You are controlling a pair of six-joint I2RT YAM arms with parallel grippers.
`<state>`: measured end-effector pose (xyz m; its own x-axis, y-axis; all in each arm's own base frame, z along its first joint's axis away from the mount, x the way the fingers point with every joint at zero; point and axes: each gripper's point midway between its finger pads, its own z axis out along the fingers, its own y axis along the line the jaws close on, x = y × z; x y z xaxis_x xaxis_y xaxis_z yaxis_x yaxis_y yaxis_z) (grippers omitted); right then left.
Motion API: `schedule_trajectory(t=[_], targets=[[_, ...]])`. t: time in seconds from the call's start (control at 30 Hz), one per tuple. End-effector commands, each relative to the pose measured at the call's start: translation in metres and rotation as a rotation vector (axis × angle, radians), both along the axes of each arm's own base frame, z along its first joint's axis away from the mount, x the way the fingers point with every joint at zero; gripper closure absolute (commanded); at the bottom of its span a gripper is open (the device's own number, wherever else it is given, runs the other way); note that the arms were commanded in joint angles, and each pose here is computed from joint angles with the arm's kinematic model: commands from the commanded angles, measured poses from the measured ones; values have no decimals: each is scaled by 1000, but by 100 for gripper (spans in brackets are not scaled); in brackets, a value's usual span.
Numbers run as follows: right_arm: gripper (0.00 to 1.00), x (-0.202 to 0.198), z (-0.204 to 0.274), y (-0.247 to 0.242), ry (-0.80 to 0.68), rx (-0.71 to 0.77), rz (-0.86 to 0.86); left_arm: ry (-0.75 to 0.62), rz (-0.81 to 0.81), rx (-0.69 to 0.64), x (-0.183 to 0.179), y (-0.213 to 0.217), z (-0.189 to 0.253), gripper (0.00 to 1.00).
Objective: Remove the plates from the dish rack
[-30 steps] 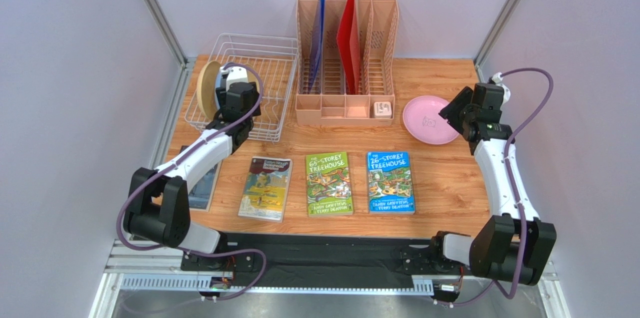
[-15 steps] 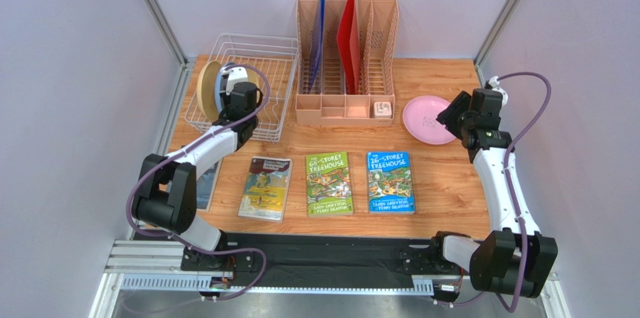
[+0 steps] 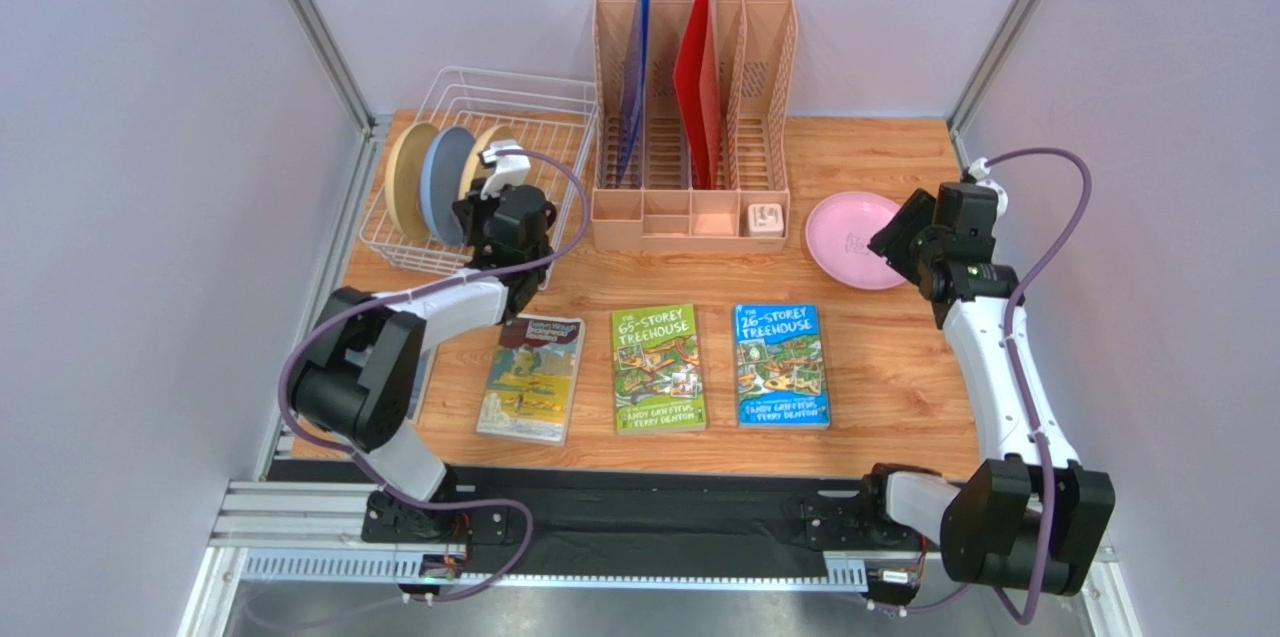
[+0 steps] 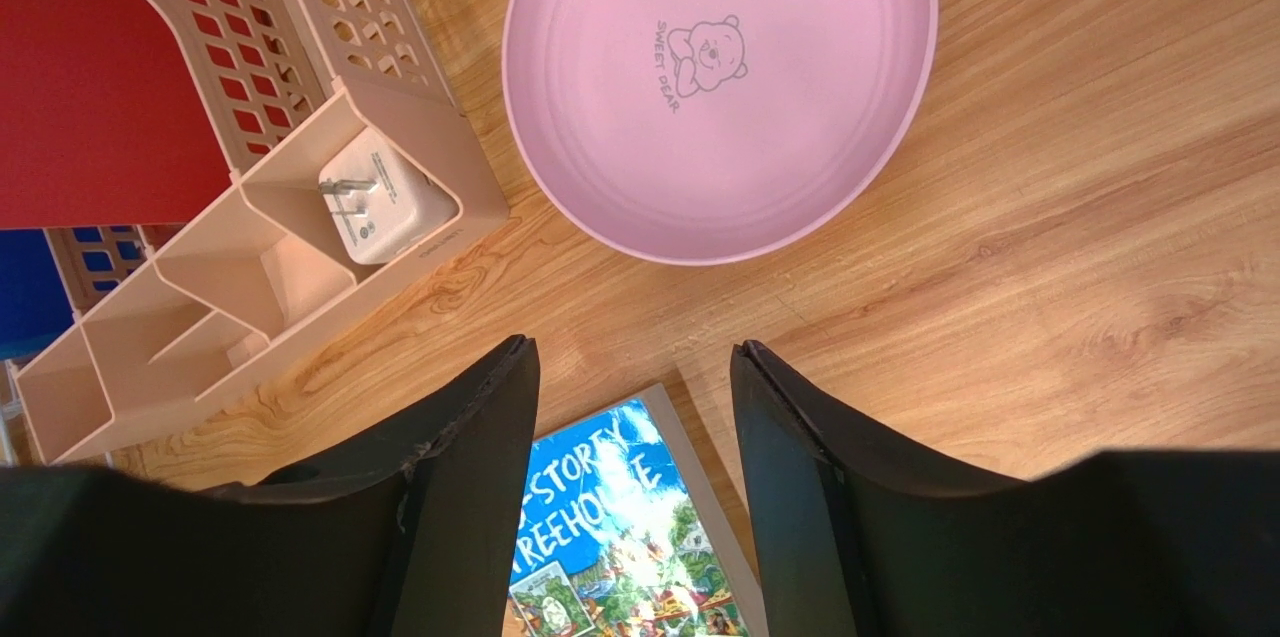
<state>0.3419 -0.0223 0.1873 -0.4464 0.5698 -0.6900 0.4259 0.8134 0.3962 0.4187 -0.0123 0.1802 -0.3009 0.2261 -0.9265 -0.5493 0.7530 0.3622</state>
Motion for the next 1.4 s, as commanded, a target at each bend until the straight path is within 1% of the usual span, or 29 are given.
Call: schedule_trajectory(t=[0.0, 0.1, 0.2, 0.23, 0.27, 0.3, 0.33, 0.37, 0.4, 0.43, 0.47, 0.5, 0.53, 0.57, 0.6, 0.63, 0.67, 0.73, 0.77, 0.8, 0.83, 0.87, 0.9, 0.93, 0.97, 1.13, 1.37], targets=[[44, -3, 10, -2, -32, -32, 3, -134, 59, 22, 0, -9, 37, 100], [44, -4, 13, -3, -39, -39, -1, -144, 74, 26, -8, -9, 48, 100], [44, -5, 20, -1, -52, -35, 5, -163, 63, 33, -20, -11, 71, 100], [44, -6, 22, 2, -55, -34, 12, -188, 57, 19, -25, -12, 86, 100], [44, -7, 25, 3, -64, -38, 14, -191, 56, 18, -28, -12, 93, 100], [44, -7, 28, 5, -71, -41, 21, -167, 56, 26, -31, -11, 94, 100], [44, -8, 28, 9, -72, -39, 36, -194, 50, 3, -36, -10, 110, 100], [44, -9, 29, 12, -75, -37, 44, -194, 40, -13, -38, -10, 115, 100], [44, -9, 33, 15, -83, -35, 60, -141, 28, -29, -42, -11, 105, 100], [44, -10, 33, 20, -84, -32, 80, -174, 9, -89, -46, -12, 121, 100], [44, -11, 34, 24, -84, -29, 94, -156, -34, -123, -47, -17, 121, 100], [44, -12, 36, 32, -91, -15, 136, -85, -57, -121, -54, -16, 111, 100], [44, -13, 38, 39, -100, -11, 166, -119, -99, -203, -58, -21, 119, 100], [44, -14, 40, 49, -110, 7, 207, -97, -190, -248, -56, -35, 116, 100], [44, -15, 42, 56, -124, 19, 239, -56, -223, -278, -62, -40, 108, 100], [44, -15, 46, 63, -158, 28, 277, -73, -264, -342, -67, -46, 110, 100], [44, -17, 49, 74, -175, 61, 328, -48, -346, -399, -69, -61, 105, 100], [44, -20, 53, 102, -220, 111, 431, -20, -439, -482, -78, -76, 94, 100], [44, -23, 56, 114, -233, 144, 480, 3, -541, -571, -82, -99, 91, 100], [44, -26, 56, 124, -238, 168, 512, 13, -584, -618, -85, -109, 88, 100], [44, -26, 57, 132, -260, 188, 534, 52, -663, -680, -92, -127, 81, 100], [44, -28, 57, 139, -265, 202, 557, 66, -689, -729, -94, -136, 78, 100], [41, -31, 57, 149, -269, 211, 587, 91, -705, -772, -97, -144, 69, 100], [40, -31, 56, 154, -277, 218, 603, 123, -759, -821, -103, -157, 64, 100], [40, -33, 56, 161, -277, 227, 628, 117, -782, -864, -103, -165, 64, 100], [39, -38, 49, 190, -280, 252, 713, 225, -838, -974, -112, -190, 40, 100], [38, -35, 31, 218, -234, 261, 782, 295, -894, -1036, -114, -212, 35, 100]])
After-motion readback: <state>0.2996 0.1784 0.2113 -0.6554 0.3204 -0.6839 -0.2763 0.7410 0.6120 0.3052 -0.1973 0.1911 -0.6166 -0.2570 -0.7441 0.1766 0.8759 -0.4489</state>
